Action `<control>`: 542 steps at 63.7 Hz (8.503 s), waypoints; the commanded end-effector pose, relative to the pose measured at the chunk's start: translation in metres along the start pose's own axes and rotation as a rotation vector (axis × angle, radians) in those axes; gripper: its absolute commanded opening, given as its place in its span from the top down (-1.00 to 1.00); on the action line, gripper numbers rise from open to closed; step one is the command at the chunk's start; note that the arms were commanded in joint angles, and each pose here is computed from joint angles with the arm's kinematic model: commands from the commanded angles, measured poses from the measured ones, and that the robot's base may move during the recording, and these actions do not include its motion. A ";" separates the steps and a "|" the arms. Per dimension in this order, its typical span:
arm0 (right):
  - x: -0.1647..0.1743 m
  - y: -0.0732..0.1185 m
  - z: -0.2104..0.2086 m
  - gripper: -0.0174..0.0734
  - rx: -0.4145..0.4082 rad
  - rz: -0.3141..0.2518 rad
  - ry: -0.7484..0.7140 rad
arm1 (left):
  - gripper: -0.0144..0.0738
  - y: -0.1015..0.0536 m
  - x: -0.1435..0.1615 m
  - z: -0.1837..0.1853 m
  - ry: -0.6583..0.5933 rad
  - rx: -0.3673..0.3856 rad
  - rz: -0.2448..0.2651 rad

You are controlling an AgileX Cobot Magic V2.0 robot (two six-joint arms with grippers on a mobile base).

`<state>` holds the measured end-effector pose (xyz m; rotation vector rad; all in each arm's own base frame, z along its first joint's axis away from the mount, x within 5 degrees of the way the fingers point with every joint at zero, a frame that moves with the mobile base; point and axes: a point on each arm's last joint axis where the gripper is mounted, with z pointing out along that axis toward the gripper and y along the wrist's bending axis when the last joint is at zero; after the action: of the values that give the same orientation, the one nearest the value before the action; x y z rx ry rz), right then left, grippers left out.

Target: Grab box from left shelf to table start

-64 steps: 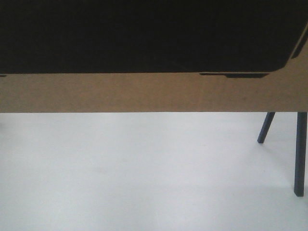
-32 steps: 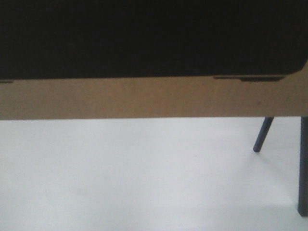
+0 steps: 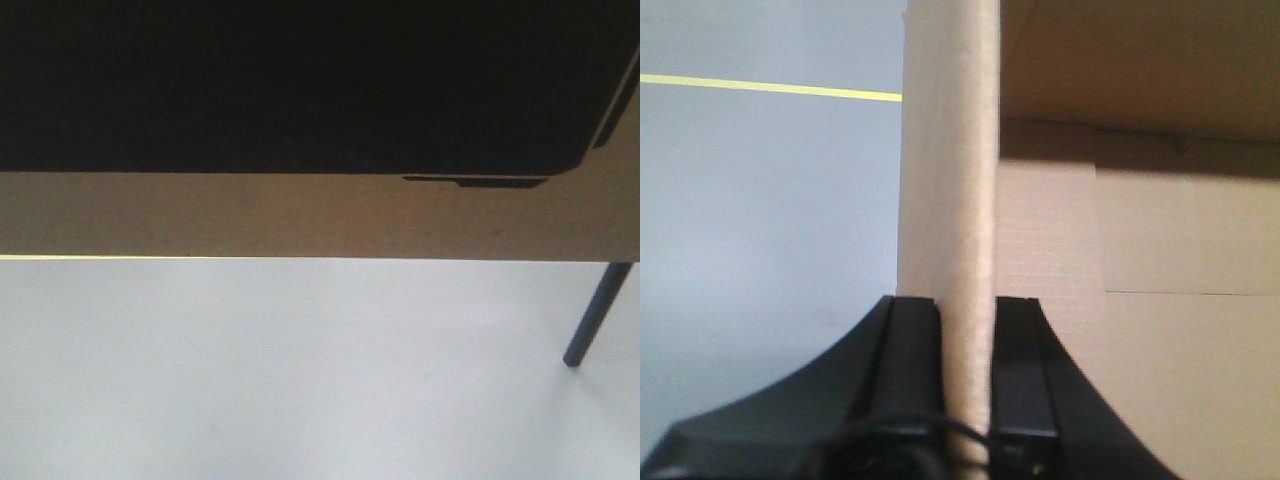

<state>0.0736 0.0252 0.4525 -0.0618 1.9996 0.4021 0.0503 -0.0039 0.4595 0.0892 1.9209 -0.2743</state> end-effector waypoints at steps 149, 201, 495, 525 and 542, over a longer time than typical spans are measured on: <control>-0.016 -0.009 -0.008 0.49 0.106 -0.089 -0.130 | 0.89 0.001 -0.024 0.002 -0.143 0.007 0.008; -0.016 -0.009 -0.008 0.49 0.106 -0.089 -0.130 | 0.89 -0.009 -0.026 0.028 -0.060 -0.018 -0.018; -0.016 -0.009 -0.008 0.49 0.106 -0.089 -0.129 | 0.89 0.008 -0.038 -0.004 -0.269 0.216 -0.035; -0.016 -0.009 -0.008 0.49 0.106 -0.089 -0.129 | 0.89 0.027 -0.031 -0.010 -0.252 0.152 -0.053; -0.016 -0.009 -0.008 0.49 0.106 -0.089 -0.129 | 0.89 0.026 -0.029 -0.007 -0.249 0.137 -0.040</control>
<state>0.0755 0.0254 0.4526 -0.0600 1.9979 0.3916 0.0630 0.0051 0.4590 0.1659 1.8797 -0.4020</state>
